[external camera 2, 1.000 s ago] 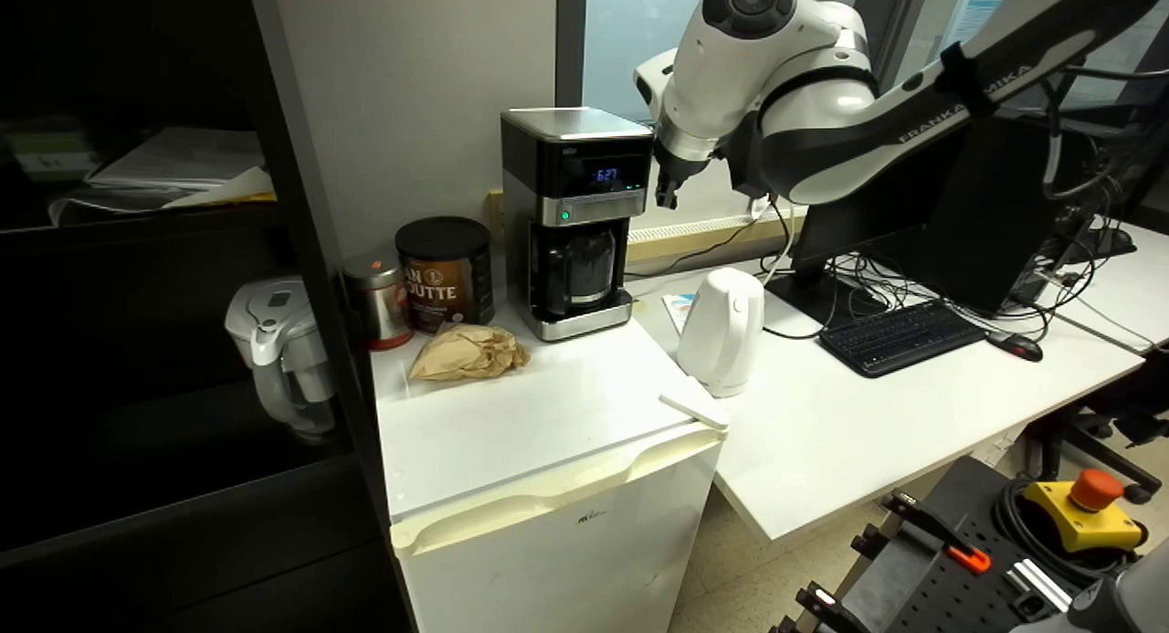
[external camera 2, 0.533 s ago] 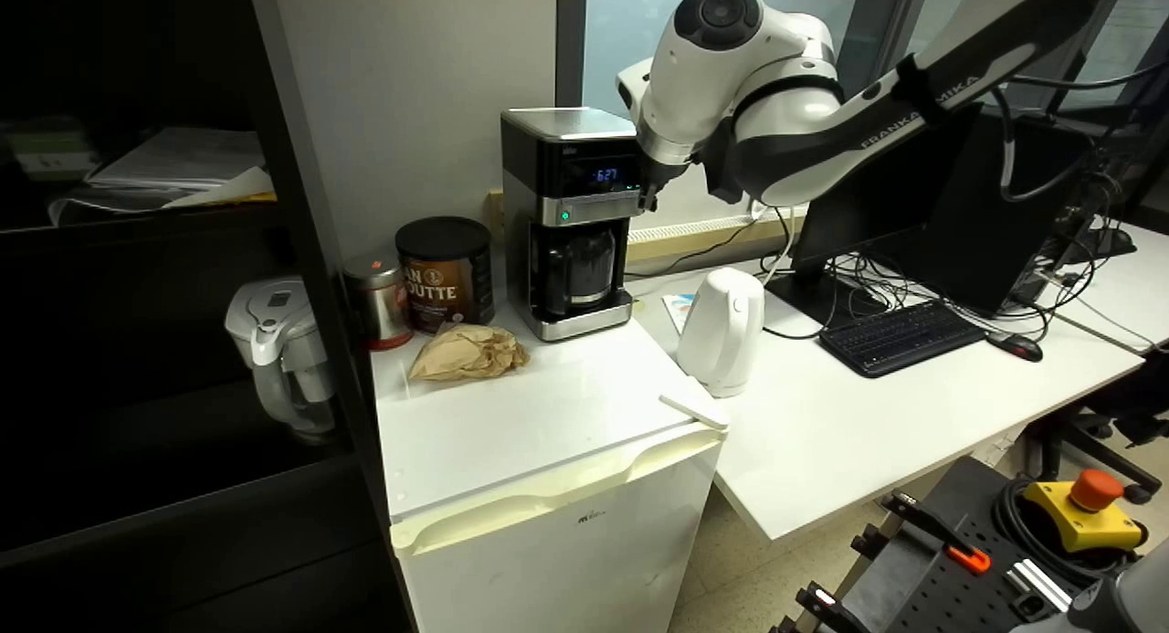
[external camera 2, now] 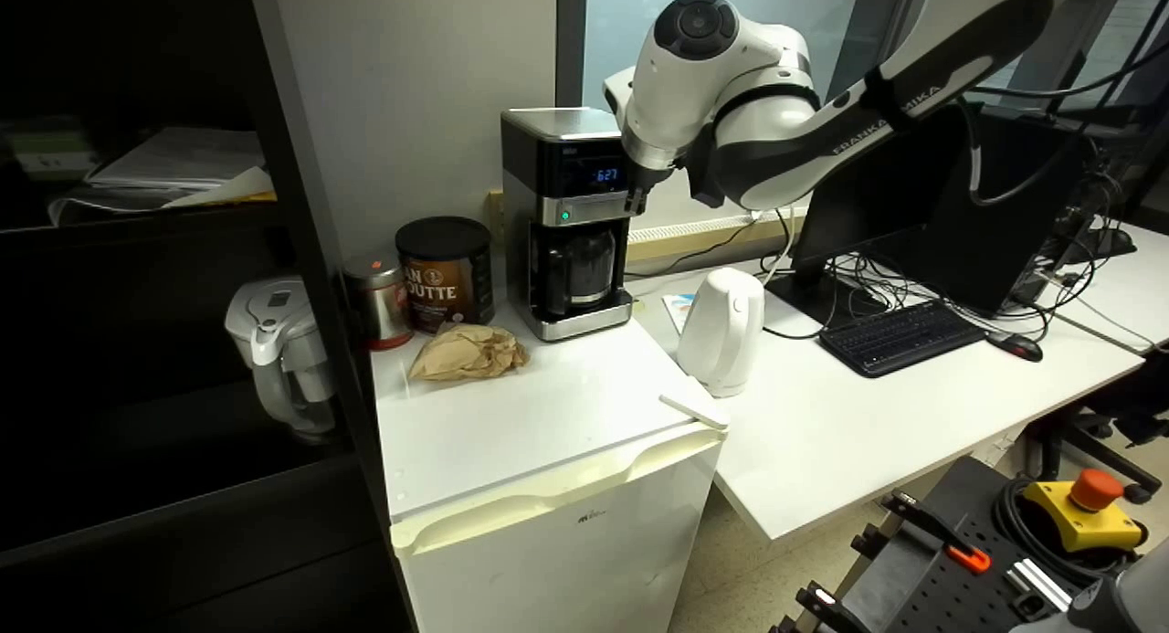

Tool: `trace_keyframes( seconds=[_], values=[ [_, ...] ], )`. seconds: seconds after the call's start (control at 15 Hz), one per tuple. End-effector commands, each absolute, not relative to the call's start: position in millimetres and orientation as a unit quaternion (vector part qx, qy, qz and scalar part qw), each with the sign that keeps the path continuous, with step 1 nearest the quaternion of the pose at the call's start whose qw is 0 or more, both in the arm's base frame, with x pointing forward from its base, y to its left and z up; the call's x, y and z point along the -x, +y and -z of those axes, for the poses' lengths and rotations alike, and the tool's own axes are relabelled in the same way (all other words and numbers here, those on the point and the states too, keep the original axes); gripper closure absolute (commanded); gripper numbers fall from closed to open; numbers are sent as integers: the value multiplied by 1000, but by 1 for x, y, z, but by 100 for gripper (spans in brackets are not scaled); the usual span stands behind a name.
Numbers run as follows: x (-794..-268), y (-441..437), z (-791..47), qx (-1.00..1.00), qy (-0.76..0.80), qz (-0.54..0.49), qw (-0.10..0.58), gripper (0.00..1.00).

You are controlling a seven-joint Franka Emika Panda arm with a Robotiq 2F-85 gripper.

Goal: Press a button on the coffee maker

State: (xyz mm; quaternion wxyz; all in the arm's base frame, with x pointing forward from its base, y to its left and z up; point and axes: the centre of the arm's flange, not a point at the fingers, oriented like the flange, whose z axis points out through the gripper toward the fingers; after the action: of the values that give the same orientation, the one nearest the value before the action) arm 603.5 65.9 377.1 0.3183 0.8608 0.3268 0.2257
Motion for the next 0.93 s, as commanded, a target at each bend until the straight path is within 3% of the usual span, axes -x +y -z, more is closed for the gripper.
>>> trace_keyframes(
  seconds=[0.0,0.87],
  values=[
    [-620,71,-373,-857,322,-236,326,99],
    [-624,75,-371,-853,309,-255,334,99]
  ],
)
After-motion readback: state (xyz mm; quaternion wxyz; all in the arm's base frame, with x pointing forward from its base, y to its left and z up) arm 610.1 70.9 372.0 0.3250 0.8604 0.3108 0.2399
